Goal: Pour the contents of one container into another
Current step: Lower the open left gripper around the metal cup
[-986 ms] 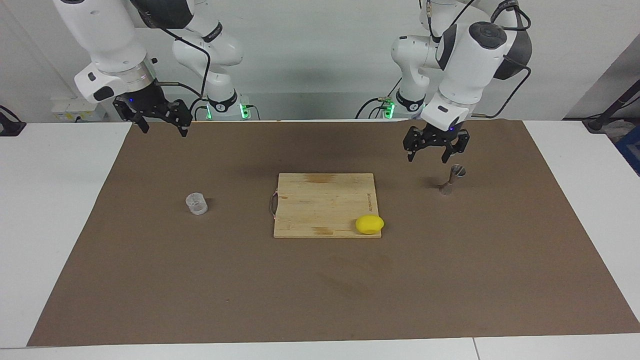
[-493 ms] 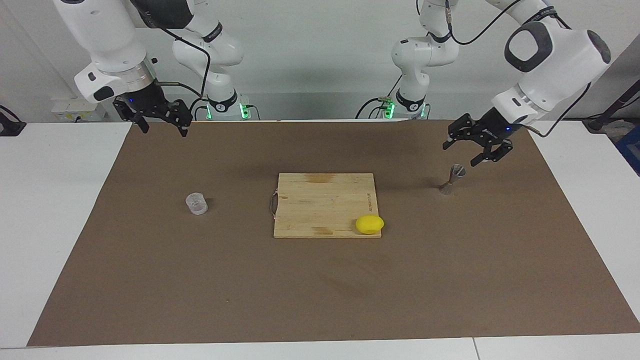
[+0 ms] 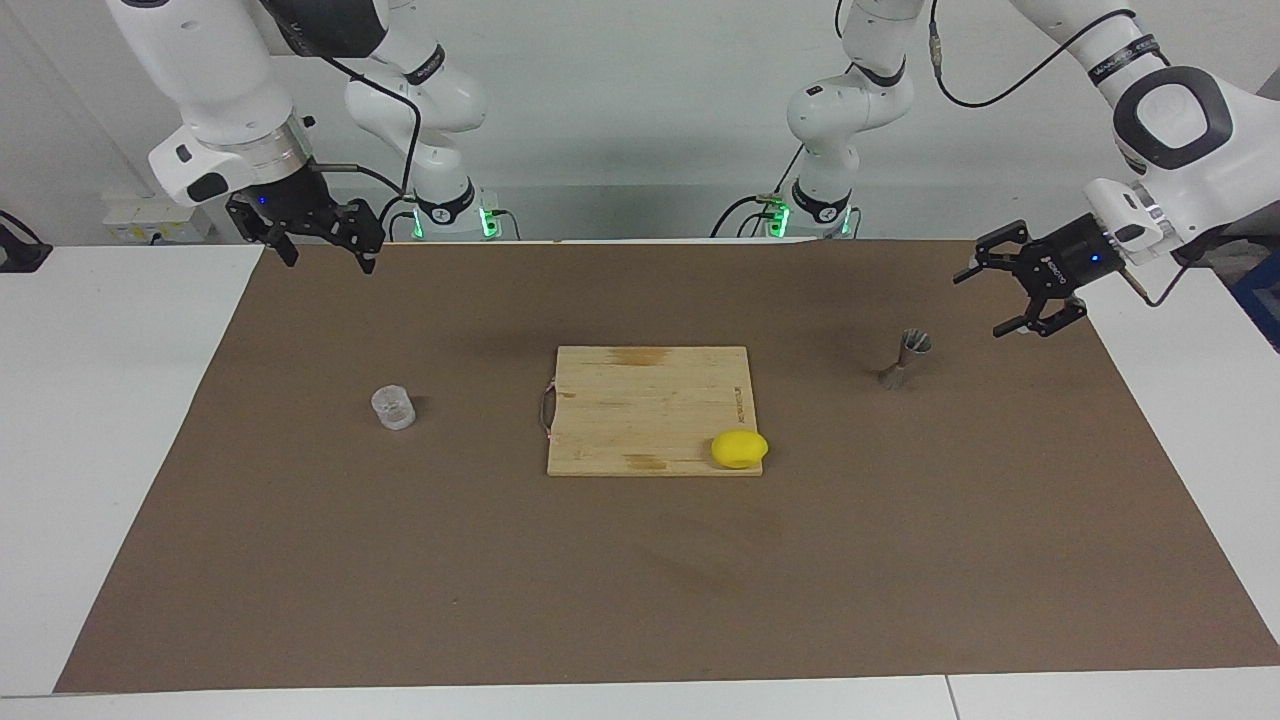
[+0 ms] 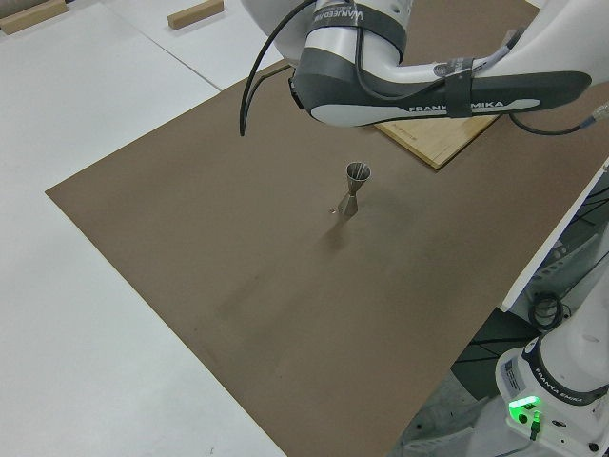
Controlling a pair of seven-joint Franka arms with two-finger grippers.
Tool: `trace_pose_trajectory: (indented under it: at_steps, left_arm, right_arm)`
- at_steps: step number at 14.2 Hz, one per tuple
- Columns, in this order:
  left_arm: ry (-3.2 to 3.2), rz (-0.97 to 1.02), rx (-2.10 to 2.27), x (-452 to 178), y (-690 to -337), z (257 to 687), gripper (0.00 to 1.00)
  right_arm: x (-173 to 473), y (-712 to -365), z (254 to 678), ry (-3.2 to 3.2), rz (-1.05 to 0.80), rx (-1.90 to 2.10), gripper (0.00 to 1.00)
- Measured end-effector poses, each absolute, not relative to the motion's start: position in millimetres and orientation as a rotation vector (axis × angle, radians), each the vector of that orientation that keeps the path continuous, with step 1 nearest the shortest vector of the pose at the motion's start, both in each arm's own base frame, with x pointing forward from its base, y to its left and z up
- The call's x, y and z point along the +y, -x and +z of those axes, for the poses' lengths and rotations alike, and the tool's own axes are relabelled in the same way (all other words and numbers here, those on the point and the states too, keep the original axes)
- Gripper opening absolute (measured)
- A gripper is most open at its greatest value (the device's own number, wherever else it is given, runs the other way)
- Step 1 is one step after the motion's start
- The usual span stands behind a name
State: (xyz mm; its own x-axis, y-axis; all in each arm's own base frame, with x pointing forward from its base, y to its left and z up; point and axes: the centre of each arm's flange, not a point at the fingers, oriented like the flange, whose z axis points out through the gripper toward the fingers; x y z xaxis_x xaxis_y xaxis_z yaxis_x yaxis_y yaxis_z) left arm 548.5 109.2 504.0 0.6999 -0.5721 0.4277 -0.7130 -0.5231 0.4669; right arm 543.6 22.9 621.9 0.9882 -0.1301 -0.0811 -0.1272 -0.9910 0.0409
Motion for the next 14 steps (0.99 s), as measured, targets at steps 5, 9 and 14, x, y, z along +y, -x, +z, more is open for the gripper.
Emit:
trace_pose_trajectory:
  at_steps: [5, 9, 14]
  left_arm:
    - [-1.973, 0.472, -1.266, 177.2, -547.9, 454.4, 1.00]
    - [-1.680, 0.665, -1.532, 187.9, -550.8, 408.2, 1.00]
    - [-1.539, 0.795, -1.557, 218.2, -522.4, 352.0, 1.00]
  right_arm:
    - [22.9, -543.6, 621.9, -3.097, -0.130, -0.200, 1.00]
    - [22.9, -543.6, 621.9, -3.097, -0.130, -0.200, 1.00]
    - [22.9, -543.6, 621.9, -3.097, -0.130, -0.200, 1.00]
